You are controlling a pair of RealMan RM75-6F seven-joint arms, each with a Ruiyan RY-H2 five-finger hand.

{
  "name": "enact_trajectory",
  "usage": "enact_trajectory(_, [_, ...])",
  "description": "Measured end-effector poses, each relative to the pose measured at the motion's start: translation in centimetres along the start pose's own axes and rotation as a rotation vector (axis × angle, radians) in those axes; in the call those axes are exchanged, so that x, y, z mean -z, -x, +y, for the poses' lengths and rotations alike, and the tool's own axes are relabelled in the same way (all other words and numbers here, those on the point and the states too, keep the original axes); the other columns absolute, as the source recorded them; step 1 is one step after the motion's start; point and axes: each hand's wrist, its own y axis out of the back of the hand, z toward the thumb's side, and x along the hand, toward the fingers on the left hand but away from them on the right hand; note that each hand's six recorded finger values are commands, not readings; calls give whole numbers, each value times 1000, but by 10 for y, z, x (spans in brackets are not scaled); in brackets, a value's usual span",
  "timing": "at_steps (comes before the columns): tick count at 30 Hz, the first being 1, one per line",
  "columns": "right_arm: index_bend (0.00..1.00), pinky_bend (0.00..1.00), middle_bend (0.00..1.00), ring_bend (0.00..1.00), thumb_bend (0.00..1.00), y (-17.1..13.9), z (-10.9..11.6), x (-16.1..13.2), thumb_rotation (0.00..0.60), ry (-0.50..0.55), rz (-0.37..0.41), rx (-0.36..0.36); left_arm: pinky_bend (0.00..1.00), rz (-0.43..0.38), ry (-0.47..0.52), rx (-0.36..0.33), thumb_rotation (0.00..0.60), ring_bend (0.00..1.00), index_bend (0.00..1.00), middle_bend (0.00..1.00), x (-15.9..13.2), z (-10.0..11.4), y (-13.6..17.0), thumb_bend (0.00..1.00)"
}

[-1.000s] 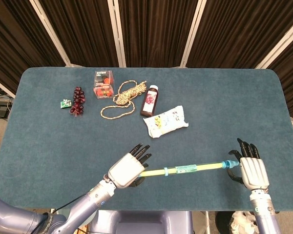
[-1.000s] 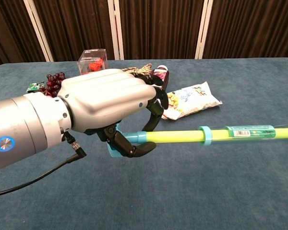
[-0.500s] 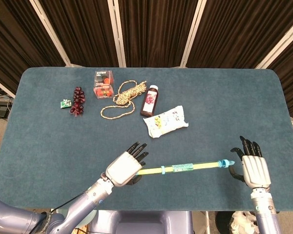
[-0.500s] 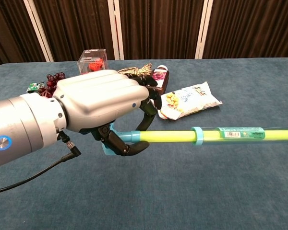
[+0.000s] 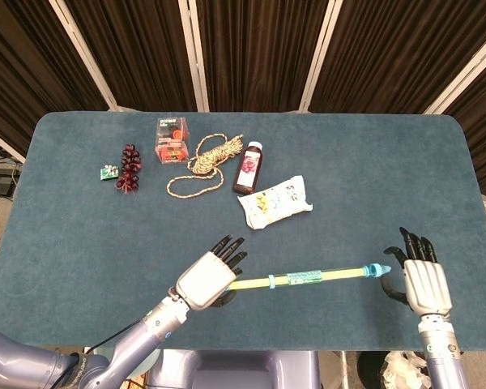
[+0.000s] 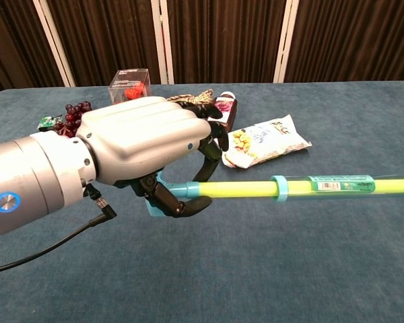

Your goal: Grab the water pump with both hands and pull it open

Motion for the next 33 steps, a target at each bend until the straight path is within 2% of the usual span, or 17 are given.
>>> enact_trajectory(19, [356, 0, 26, 0, 377, -2, -7, 1, 600, -8, -8, -25, 107, -9, 18, -14, 600, 16, 634, 195, -4, 5, 0, 453])
enact_trajectory(33, [464, 0, 33, 0, 378, -3, -7, -2, 600, 8, 7, -21, 107, -20, 18, -16, 600, 16, 635, 195, -9, 7, -1, 453])
